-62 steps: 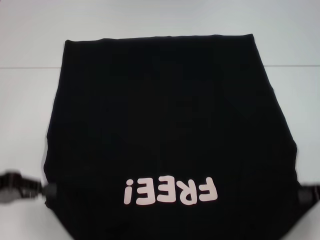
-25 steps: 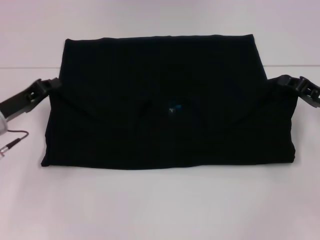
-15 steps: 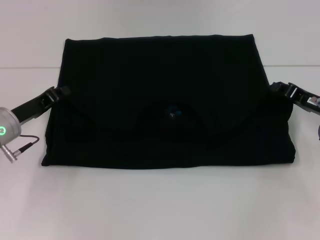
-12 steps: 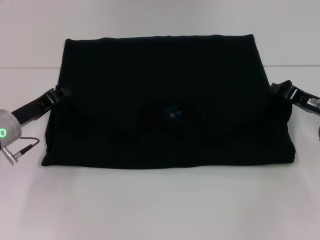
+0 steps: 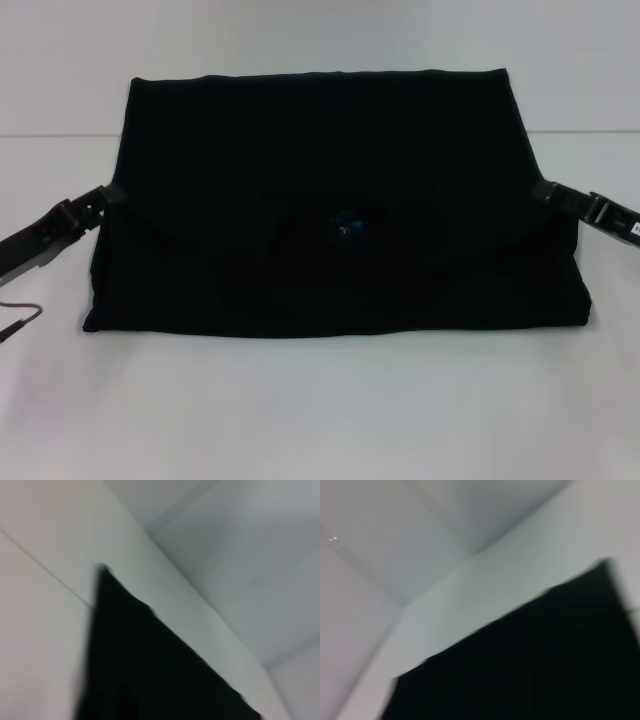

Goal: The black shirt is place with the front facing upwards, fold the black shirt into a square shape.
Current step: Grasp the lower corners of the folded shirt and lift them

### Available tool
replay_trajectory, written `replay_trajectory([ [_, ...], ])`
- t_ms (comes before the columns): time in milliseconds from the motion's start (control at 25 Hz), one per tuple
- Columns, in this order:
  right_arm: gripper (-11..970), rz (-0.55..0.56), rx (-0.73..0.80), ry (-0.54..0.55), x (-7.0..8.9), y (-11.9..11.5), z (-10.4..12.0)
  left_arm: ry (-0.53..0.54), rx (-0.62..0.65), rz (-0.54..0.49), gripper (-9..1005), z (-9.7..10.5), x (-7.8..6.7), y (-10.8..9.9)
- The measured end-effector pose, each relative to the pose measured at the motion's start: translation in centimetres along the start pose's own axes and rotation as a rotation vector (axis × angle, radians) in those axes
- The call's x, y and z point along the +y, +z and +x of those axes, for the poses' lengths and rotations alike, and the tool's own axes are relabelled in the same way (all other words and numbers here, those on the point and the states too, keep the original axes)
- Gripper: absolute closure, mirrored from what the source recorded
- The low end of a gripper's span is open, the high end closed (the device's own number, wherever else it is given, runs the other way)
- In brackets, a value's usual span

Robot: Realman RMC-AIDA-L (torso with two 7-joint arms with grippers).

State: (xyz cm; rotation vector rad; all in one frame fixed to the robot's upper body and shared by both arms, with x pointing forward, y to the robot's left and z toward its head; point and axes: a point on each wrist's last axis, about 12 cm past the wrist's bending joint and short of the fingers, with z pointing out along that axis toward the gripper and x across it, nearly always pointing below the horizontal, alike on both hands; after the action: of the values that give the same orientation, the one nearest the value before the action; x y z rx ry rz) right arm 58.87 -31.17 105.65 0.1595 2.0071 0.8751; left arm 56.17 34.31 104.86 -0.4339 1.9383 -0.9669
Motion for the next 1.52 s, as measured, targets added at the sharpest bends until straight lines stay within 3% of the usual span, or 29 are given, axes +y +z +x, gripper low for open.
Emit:
replay_trajectory([
  [120, 429, -0.158, 0.057, -0.118, 1.2, -1.1, 0.5, 0.002, 0.115, 0.075, 481, -0.7, -0.2, -1.8],
  [160, 348, -0.214, 0.086, -0.17, 1.6, -1.5, 0.9, 0.007, 0.163, 0.086, 442, -1.0, -0.3, -2.3],
  [240, 186, -0.307, 0.143, -0.263, 2.3, -2.1, 1.7, 0.025, 0.243, 0.076, 363, -1.3, -0.3, -3.3],
  [440, 42, -0.408, 0.257, -0.412, 3.1, -2.6, 4.0, 0.109, 0.352, 0.007, 175, -1.9, 0.1, -4.6],
  [520, 43, -0.429, 0.298, -0.462, 3.3, -2.5, 5.0, 0.165, 0.361, -0.007, 100, -2.0, 0.3, -4.6],
  [760, 44, -0.476, 0.362, -0.541, 4.2, -1.8, 6.6, 0.262, 0.355, -0.021, 88, -1.9, 0.4, -4.1],
  [1160, 44, -0.469, 0.36, -0.534, 4.2, -1.6, 6.6, 0.328, 0.396, -0.043, 90, -0.6, 0.3, -2.8],
  [1520, 45, -0.478, 0.355, -0.525, 4.4, -1.7, 6.6, 0.36, 0.401, -0.037, 91, -0.2, 0.4, -2.9],
])
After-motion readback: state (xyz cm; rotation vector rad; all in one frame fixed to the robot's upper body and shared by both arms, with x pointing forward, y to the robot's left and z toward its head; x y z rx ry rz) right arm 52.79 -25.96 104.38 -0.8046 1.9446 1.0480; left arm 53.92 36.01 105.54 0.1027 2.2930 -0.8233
